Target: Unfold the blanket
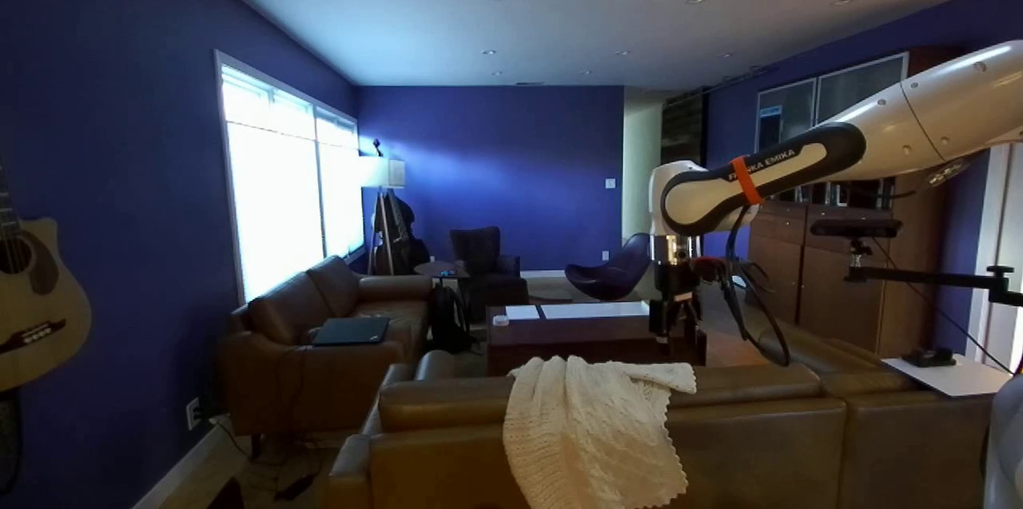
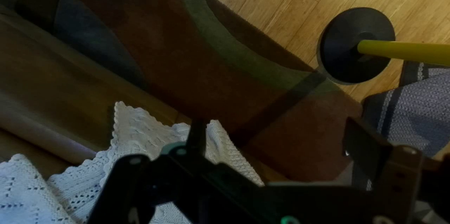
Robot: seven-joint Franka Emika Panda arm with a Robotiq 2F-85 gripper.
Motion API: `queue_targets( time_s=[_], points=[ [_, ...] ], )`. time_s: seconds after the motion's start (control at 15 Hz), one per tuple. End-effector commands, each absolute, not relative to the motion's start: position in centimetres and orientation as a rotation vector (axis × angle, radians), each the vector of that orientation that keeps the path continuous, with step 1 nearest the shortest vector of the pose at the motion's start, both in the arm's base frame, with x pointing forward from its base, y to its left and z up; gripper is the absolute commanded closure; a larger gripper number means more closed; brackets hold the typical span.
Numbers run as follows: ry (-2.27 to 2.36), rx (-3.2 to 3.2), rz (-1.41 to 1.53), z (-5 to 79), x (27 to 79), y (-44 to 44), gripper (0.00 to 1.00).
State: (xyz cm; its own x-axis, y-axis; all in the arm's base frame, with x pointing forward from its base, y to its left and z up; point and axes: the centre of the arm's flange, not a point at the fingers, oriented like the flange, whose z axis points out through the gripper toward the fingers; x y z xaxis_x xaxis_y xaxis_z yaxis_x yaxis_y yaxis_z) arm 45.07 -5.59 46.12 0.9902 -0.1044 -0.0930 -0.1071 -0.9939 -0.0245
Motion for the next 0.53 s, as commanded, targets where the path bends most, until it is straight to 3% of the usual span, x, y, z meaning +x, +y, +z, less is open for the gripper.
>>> queue_targets(
  time_s=[0.0,0.47],
  points=[
    [0.165,-3.104,0.143,46.1,45.1,-5.6,0.00],
    [0.311,-3.043,0.103,43.7,49.0,-9.4,0.00]
  ],
)
